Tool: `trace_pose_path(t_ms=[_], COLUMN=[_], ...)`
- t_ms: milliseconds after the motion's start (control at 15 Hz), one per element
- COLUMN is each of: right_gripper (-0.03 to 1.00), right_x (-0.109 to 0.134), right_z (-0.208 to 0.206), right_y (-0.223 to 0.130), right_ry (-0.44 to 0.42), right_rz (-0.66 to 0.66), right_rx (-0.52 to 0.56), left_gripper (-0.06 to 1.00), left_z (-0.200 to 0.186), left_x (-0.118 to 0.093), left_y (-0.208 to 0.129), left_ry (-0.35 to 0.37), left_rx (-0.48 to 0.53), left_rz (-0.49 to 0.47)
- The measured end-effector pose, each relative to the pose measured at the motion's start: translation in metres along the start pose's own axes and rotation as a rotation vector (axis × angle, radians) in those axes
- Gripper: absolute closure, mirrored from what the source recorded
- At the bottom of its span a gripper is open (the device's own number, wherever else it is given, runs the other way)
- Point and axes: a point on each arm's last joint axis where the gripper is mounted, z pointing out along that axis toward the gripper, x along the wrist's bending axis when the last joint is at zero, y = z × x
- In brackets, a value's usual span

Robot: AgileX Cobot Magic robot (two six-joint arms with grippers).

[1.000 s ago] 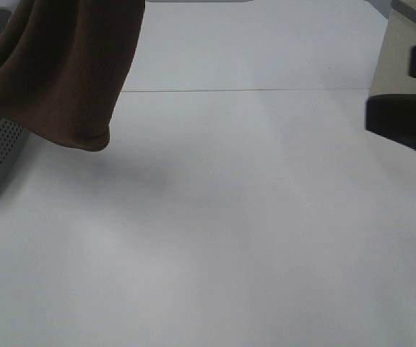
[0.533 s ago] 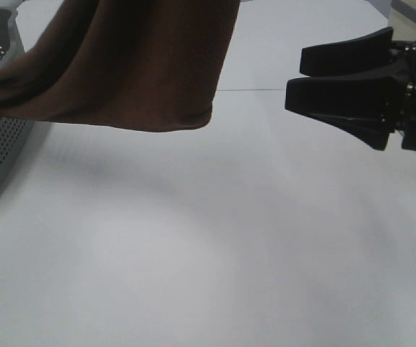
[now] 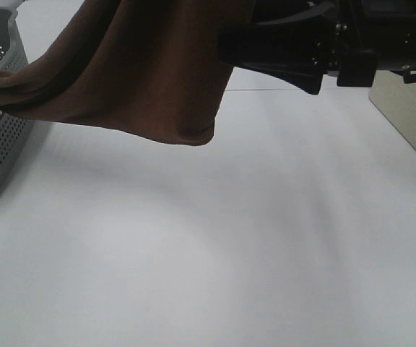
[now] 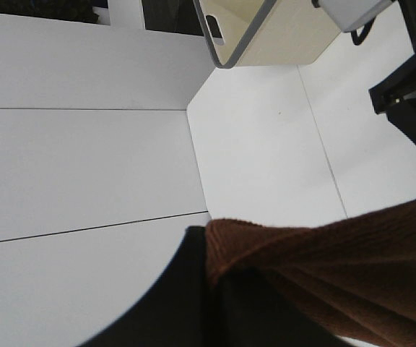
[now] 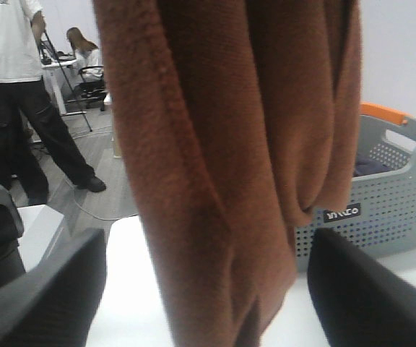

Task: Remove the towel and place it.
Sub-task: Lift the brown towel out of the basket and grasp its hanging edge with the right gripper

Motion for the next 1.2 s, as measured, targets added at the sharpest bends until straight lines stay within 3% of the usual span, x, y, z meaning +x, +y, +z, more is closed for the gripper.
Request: trace_pose_path(t_ms=[333,600,667,800,1200], right_gripper=[0.23,0.4,0.48,0.53,0.54], right_x=[0.008,0.023,0.024,0.025,0.032], right_z=[0.006,0.02,0.02,0.019,0.016], right_y=[-0.01,-0.017,-0.019,-0.022,-0.011], right_ry=[0.067,0.162,0.171,0.181,0.155], right_rz=[0.054,0.041,0.056,0.064,0.083], right_rx=[0.106,0.182,0.209,0.24,0.238], left_gripper=[0.94,0.94,0.94,0.94,0.94], left_z=[0.0,-0.001,-0.001,0.0,0.0], left_x=[0.004,0.01,0.01,0.008,0.004], left_y=[-0.003,-0.002,-0.003,-0.005,-0.008], left_ry=[0.041,0.107,0.109,0.092,0.043], left_rx=[0.03,0.022,0.028,0.041,0.074], left_rz=[-0.043,-0.112,-0.113,-0.117,-0.117])
